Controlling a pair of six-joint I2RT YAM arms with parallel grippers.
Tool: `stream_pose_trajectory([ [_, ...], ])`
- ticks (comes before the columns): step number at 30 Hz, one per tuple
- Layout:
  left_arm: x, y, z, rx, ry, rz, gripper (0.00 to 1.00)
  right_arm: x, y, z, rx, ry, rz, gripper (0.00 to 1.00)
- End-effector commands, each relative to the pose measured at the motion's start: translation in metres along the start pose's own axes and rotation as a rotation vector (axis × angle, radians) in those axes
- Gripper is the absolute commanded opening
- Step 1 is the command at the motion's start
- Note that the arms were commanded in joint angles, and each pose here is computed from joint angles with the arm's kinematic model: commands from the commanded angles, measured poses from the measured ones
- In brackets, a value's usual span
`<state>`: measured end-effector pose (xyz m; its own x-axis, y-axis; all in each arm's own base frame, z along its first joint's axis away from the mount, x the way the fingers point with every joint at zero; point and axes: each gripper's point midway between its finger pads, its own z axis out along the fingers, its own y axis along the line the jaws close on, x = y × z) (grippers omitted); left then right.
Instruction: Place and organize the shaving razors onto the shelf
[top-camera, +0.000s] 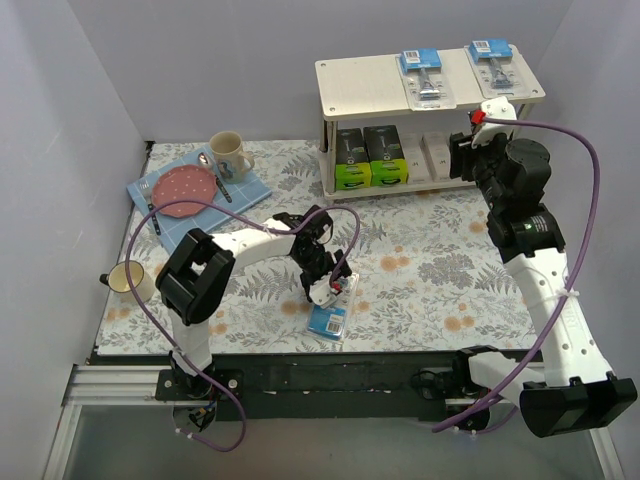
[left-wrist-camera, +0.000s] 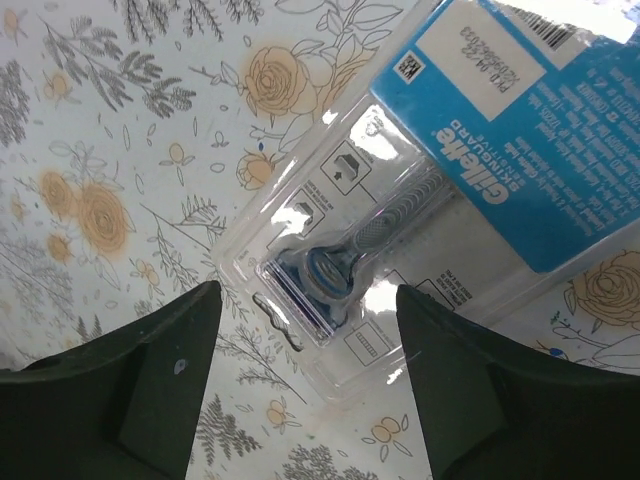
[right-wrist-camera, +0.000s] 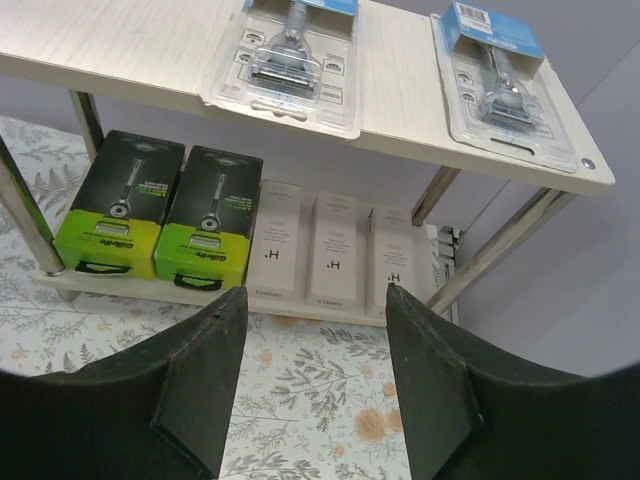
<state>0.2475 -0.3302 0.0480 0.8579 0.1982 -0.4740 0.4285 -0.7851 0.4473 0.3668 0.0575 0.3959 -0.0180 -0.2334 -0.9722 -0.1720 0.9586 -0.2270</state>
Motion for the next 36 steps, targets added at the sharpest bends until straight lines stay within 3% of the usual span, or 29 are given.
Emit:
stream_pose_trajectory([
  [1, -0.028, -0.004, 0.004, 0.006, -0.086, 0.259, 0.67, -0.009, -0.018, -0.004, 0.082, -0.004, 0.019, 0.64],
  [7, -0.046, -0.028, 0.016, 0.070, -0.155, 0.354, 0.61, 0.000, -0.025, -0.004, 0.110, 0.018, 0.030, 0.64],
  [13, -0.049, -0.049, 0.024, 0.193, -0.189, 0.319, 0.48, 0.003, -0.029, 0.003, 0.108, 0.052, 0.035, 0.63],
  [21, -0.034, -0.063, 0.019, 0.354, -0.163, 0.302, 0.40, 0.011, -0.029, 0.010, 0.085, 0.089, 0.034, 0.63],
  [31, 0.000, -0.085, 0.000, 0.526, 0.076, -0.049, 0.21, 0.015, -0.029, 0.019, 0.071, 0.101, 0.061, 0.63],
  [34, 0.010, -0.073, -0.001, 0.434, 0.158, -0.205, 0.18, 0.013, -0.030, 0.022, 0.075, 0.098, 0.072, 0.63],
  [36, 0.018, -0.066, -0.003, 0.373, 0.203, -0.384, 0.17, 0.012, -0.032, 0.022, 0.079, 0.094, 0.073, 0.63],
])
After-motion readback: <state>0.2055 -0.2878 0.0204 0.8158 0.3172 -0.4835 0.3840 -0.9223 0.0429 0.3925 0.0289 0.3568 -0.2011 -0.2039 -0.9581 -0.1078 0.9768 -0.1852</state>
